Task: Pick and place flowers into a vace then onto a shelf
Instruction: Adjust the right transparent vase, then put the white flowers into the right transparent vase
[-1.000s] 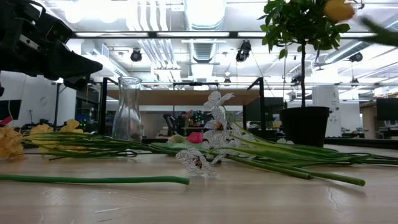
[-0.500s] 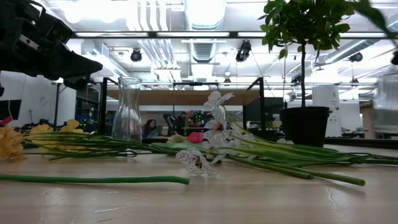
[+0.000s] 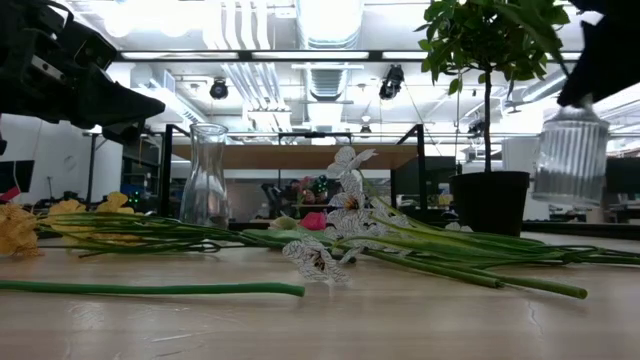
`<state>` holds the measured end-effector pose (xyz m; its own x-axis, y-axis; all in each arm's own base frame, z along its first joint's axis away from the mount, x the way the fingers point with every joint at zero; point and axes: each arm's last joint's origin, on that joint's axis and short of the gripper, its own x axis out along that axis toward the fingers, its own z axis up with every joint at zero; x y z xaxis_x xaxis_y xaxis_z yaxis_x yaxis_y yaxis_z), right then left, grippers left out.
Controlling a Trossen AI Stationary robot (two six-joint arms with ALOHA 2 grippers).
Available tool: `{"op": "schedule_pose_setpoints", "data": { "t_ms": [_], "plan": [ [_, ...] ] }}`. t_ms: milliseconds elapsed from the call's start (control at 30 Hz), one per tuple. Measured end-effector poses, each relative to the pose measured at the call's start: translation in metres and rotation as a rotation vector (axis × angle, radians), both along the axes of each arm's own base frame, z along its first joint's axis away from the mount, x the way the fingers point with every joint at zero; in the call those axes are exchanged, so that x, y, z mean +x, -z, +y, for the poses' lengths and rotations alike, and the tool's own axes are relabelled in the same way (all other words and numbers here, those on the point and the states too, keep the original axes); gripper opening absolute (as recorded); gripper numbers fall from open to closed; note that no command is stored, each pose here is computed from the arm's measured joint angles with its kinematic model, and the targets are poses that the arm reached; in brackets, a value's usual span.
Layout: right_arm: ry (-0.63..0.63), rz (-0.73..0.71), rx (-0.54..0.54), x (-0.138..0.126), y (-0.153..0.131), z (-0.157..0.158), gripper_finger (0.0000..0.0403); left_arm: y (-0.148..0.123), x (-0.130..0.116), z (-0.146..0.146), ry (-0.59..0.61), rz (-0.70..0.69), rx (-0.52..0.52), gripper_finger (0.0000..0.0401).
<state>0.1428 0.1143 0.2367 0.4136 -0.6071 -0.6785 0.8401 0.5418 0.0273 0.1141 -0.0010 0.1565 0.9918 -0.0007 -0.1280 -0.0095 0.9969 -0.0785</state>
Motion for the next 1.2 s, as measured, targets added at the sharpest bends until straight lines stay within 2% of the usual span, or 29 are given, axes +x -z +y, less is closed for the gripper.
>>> {"op": "schedule_pose_setpoints", "data": {
  "t_ms": [133, 233, 400, 500, 833, 967, 1200],
  "plan": [
    [-0.055, -0.006, 0.023, 0.015, 0.000, -0.002, 0.0123, 0.000, 0.000, 0.000, 0.000, 0.000, 0.000, 0.0000],
    [-0.063, 0.044, 0.047, 0.022, 0.001, -0.007, 0.0123, 0.000, 0.000, 0.000, 0.000, 0.000, 0.000, 0.0000],
    [-0.030, 0.069, 0.043, 0.024, 0.005, -0.016, 0.0123, 0.000, 0.000, 0.000, 0.000, 0.000, 0.000, 0.0000],
    [-0.003, 0.088, 0.088, 0.025, 0.014, -0.019, 0.0123, 0.000, 0.000, 0.000, 0.000, 0.000, 0.000, 0.0000],
    [-0.003, 0.107, 0.135, 0.023, 0.026, -0.022, 0.0125, 0.000, 0.000, 0.000, 0.001, 0.000, 0.000, 0.0000],
    [-0.015, 0.101, 0.139, 0.024, 0.025, -0.021, 0.0150, 0.000, 0.000, 0.000, 0.000, 0.000, 0.000, 0.0000],
    [-0.040, 0.106, 0.130, 0.023, 0.021, -0.022, 0.0234, 0.000, 0.000, 0.000, 0.000, 0.000, 0.000, 0.0000]
  ]
}}
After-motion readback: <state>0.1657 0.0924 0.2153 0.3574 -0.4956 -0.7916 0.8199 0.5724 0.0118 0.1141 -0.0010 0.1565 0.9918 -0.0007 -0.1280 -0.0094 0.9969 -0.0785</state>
